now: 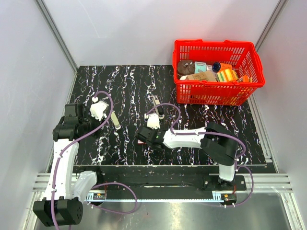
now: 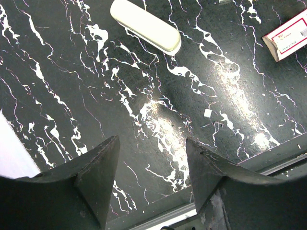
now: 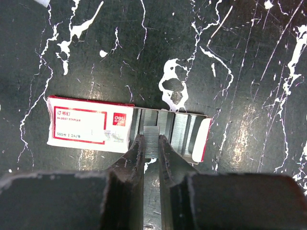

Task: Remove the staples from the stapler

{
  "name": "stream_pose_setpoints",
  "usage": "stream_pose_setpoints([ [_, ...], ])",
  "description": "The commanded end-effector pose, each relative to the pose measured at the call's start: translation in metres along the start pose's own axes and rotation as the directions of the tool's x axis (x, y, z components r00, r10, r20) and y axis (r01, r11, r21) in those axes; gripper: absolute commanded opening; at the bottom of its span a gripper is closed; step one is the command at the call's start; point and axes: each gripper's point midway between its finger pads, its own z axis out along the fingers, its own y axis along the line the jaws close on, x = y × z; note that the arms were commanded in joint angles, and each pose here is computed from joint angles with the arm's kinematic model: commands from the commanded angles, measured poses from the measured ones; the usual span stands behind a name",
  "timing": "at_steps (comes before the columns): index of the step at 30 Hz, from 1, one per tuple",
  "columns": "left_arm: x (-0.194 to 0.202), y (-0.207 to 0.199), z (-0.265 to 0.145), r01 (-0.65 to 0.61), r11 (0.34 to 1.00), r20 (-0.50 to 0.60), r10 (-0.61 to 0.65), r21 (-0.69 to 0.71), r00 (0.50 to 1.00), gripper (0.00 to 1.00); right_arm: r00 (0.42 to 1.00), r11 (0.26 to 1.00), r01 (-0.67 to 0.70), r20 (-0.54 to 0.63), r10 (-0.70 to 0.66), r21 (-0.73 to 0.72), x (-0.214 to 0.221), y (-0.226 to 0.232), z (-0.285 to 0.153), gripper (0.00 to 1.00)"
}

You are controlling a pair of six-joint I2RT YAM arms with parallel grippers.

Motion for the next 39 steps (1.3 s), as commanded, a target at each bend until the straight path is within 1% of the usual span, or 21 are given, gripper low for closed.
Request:
stream_pose_setpoints([
  [1,-0.0093,0.0053,-0.0013,-0.017,1.0,0.042,0.018,-0.021,0.999,0.62,0.999,0.999,-0.035,0.041,0.035,0.014,-0.0101,-0.0018,0.0046,0.04],
  [8,-0.0094,0.0049,-0.0008,-0.02,1.0,0.043,0.021,-0.018,0.999,0.62,0.999,0.999,-0.035,0.036,0.035,0.011,-0.0095,-0.0012,0.0073,0.05],
  [13,-0.0095,0.0061,-0.0016,-0.021,0.999,0.042,0.022,-0.024,0.999,0.62,0.999,0.999,-0.035,0.027,0.034,0.013,-0.0082,-0.001,0.0101,0.09],
  [22,-0.0102,0.0065,-0.0028,-0.023,0.999,0.047,0.024,-0.03,0.999,0.62,0.999,0.999,-0.038,0.027,0.038,0.012,-0.0083,-0.0008,0.0109,0.12],
  [27,-0.0107,0.0069,-0.0036,-0.02,0.999,0.048,0.022,-0.031,0.999,0.63,0.999,0.999,-0.036,0.023,0.036,0.013,-0.0075,-0.0017,0.0112,0.17],
  [30,-0.0101,0.0062,-0.0031,-0.019,0.999,0.047,0.021,-0.029,0.999,0.63,0.999,0.999,-0.039,0.02,0.039,0.007,-0.0074,-0.0005,0.0107,0.24],
  [32,-0.0098,0.0067,-0.0032,-0.021,0.999,0.046,0.022,-0.032,0.999,0.63,0.999,0.999,-0.04,0.02,0.04,0.005,-0.0076,-0.0005,0.01,0.27],
  [39,-0.0102,0.0066,-0.0041,-0.021,0.999,0.049,0.022,-0.034,0.999,0.63,0.999,0.999,-0.043,0.026,0.043,-0.005,-0.0109,-0.0025,0.0039,0.29],
])
